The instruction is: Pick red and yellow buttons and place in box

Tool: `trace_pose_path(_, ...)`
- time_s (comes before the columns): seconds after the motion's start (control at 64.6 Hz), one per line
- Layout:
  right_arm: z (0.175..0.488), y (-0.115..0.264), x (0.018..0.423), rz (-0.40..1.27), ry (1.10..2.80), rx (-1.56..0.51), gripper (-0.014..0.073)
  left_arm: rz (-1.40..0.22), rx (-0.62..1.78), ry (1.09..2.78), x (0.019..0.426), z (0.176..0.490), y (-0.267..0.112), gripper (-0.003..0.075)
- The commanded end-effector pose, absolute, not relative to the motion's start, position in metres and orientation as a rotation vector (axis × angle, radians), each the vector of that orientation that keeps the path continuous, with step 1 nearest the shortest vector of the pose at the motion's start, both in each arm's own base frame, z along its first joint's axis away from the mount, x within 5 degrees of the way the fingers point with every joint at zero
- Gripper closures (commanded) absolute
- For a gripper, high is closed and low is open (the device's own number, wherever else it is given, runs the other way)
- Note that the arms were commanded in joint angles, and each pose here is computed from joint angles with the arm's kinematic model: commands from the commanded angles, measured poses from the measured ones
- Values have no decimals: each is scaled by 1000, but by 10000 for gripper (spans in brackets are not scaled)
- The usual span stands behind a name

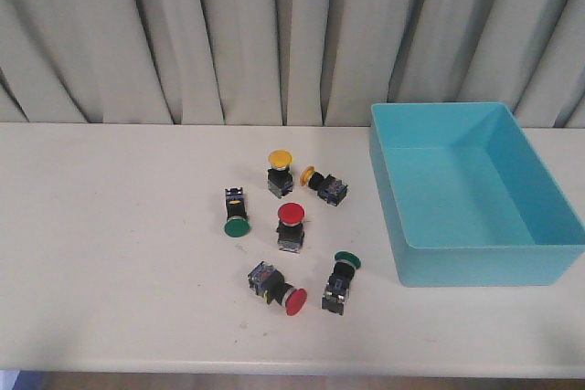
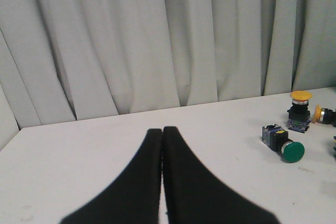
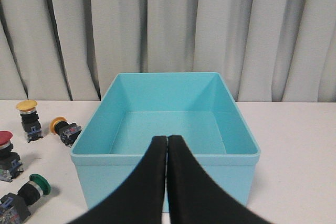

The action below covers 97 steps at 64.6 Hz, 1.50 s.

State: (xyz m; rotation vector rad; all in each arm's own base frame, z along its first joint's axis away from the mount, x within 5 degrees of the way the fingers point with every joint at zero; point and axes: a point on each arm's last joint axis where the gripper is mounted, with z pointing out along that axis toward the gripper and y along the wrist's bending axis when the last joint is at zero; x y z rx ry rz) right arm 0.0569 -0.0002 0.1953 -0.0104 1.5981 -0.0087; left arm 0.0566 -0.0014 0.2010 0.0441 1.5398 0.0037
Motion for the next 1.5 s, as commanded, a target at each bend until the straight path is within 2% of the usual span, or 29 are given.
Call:
trace_pose_path(0.0, 200, 0, 56, -19, 1518, -19, 598, -7, 37, 1502, 57, 192, -2, 728)
trace_pose_path(0.279, 213, 0, 55, -4, 1447, -9, 598, -9, 35, 1394, 55, 209, -2, 728)
trace_pose_path(0.403, 245, 0, 49, -5, 1380, -7, 598, -65, -10, 1325, 50, 237, -2, 728)
trace_pose_path(0.511, 276, 0, 46, -13, 1389, -6, 598, -75, -17, 1285, 48, 270, -2, 728)
trace_pose_path(0.604, 300, -1, 53, -20, 1458, -4, 598, -68, -14, 1337, 55, 297, -2, 728)
trace_pose_path(0.806, 334, -2, 81, -28, 1644, 4, 598, -25, 12, 1607, 87, 337, -2, 728)
trace_pose_path(0.899, 335, -2, 97, -31, 1747, 7, 598, -17, 18, 1733, 105, 339, -2, 728)
trace_pose_path(1.069, 317, -2, 118, -31, 1925, 12, 598, -16, 18, 1880, 129, 322, -3, 728)
trace_pose_path(1.394, 303, -3, 131, -45, 2048, 1, 594, -16, 19, 1936, 140, 315, -3, 726)
trace_pose_path(1.487, 302, -3, 131, -55, 2058, -14, 564, -16, 19, 1933, 140, 315, -3, 712)
